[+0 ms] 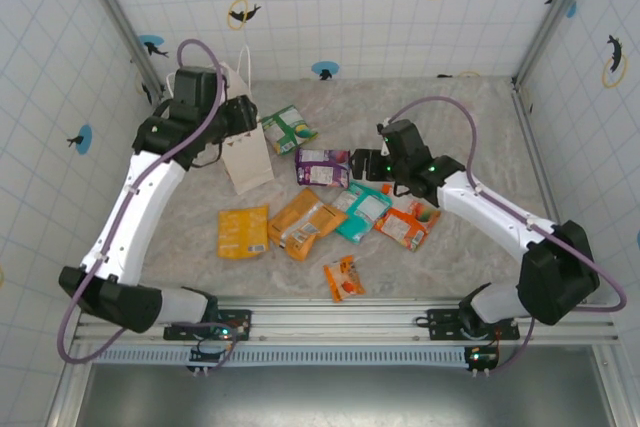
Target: Place the snacks into the paper bag
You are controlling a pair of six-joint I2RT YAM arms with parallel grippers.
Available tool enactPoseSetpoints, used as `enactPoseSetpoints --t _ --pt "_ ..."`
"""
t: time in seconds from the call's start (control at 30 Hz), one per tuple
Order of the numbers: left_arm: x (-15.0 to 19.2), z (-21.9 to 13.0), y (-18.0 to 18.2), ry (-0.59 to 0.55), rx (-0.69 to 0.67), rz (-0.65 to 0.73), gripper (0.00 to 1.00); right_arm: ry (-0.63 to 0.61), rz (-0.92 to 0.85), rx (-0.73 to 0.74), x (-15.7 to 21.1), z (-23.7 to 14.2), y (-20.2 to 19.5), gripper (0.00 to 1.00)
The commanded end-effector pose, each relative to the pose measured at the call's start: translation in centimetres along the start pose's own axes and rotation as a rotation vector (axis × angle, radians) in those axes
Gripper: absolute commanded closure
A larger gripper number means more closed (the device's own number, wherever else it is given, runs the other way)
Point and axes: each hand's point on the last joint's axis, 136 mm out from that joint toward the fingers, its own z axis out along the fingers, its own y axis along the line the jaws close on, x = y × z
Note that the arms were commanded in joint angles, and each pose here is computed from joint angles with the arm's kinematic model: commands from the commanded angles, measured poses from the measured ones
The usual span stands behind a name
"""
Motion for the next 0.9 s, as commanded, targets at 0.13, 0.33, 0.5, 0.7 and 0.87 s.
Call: enactPoseSetpoints --t 0.13,0.33,0.5,0.7,0.87 --pt "-1.4 1.3 -0.8 0.059 -0.043 -0.043 0.36 0.003 0.063 -0.038 0.1 0.6 1.0 0.02" --pt "-3.1 2.8 -0.7 0.053 -0.1 -0.05 0.36 0.012 0.073 -0.054 0.4 1.2 1.2 0.02" --pt "-3.6 4.6 -0.9 0.068 -0.113 -0.037 0.35 0.026 0.059 -0.048 0.4 2.0 1.0 0.02" --pt "-2.7 7.1 0.7 0.108 -0.196 -0.041 0.33 0.04 0.057 -0.059 0.0 2.6 1.4 0.02" --pt "-2.2 9.3 1.3 0.138 -0.213 -0.056 0.35 0.045 0.057 -0.065 -0.1 2.8 1.5 0.02"
